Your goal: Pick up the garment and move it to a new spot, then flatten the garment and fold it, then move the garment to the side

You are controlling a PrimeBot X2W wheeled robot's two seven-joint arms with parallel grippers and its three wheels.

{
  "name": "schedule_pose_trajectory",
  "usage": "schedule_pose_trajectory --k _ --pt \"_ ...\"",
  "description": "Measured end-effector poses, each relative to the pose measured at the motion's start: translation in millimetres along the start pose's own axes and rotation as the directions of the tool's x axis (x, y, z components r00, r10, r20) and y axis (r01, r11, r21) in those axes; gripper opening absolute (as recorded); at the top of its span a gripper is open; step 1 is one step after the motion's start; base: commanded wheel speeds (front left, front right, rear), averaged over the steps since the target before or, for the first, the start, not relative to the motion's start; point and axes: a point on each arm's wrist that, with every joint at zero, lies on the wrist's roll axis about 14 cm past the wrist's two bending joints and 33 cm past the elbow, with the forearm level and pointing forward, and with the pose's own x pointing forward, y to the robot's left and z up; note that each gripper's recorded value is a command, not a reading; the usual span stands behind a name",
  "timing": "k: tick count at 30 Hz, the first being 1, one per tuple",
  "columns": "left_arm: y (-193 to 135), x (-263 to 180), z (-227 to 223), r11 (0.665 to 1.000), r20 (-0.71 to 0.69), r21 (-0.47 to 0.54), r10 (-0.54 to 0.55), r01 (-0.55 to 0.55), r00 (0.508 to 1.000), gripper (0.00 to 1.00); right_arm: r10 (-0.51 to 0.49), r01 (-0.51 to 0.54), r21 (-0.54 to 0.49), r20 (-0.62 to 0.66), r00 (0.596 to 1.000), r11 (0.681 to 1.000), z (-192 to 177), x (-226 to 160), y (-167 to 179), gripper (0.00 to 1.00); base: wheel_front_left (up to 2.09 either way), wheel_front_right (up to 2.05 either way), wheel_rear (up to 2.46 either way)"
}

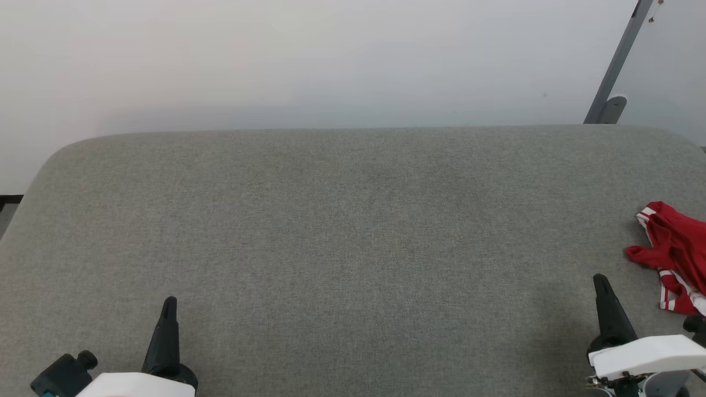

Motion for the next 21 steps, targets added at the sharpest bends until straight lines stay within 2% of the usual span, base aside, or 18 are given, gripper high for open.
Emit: schedule_pose_trajectory --k 10,21 --pt "-2 7 0 0.993 -0.009 -0.115 0.003 -0.004 1.000 0.00 -0.002 0.003 0.122 -0.003 1.000 0.992 0 2 2 0.00 0.00 0.00 0.00" --pt "-3 13 -2 0.974 -0.022 -0.228 0.005 -0.010 1.000 0.00 0.004 -0.003 0.246 -0.003 1.000 0.969 1 5 7 0.00 0.00 0.00 0.00"
